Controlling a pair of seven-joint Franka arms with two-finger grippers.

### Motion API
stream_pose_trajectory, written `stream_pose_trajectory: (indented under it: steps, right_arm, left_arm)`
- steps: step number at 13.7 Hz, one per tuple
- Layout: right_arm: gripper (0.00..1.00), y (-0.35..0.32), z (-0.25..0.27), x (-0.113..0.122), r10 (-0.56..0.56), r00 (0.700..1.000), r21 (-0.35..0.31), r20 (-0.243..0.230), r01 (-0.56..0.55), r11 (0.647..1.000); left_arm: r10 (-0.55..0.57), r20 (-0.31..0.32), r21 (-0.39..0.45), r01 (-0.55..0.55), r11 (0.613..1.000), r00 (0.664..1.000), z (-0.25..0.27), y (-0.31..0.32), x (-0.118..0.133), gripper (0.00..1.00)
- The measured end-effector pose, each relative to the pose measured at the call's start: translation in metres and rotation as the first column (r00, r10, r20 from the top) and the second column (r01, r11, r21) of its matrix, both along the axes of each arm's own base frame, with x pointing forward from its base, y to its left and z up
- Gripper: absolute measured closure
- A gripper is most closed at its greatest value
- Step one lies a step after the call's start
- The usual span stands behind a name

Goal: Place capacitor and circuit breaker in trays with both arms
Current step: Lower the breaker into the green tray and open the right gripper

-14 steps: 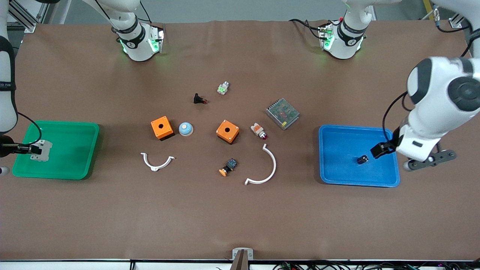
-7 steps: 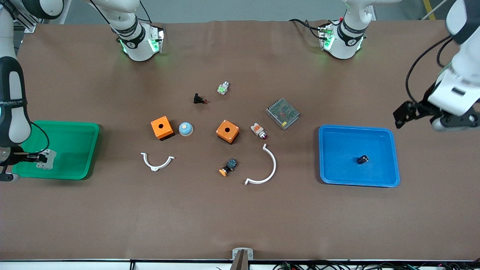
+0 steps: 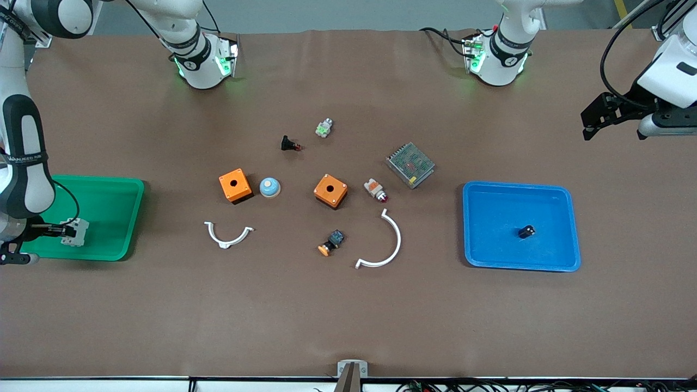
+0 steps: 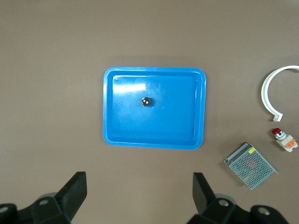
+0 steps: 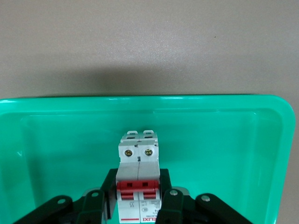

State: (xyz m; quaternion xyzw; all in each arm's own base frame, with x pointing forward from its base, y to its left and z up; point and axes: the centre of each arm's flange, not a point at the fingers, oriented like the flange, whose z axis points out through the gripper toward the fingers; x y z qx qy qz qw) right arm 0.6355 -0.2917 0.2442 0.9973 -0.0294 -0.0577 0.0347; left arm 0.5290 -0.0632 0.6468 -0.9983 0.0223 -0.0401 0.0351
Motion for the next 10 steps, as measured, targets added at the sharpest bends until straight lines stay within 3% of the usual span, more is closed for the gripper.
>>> stream_pose_trajectory:
  steps: [6,10]
  right_arm:
    - [0.56,-0.001,-0.002,-0.003,-0.004,1.0,0.004,-0.008,0.004,1.0]
    - [0.17,0.006,0.037,-0.001,-0.003,0.999,0.022,-0.036,0.004,1.0]
  left_arm:
    - [-0.002,-0.076,-0.024,0.0,1.0,0.997,-0.007,-0.001,-0.008,0.0]
    - [-0.01,-0.097,-0.059,0.004,0.998,0.995,-0.009,-0.003,-0.01,0.0]
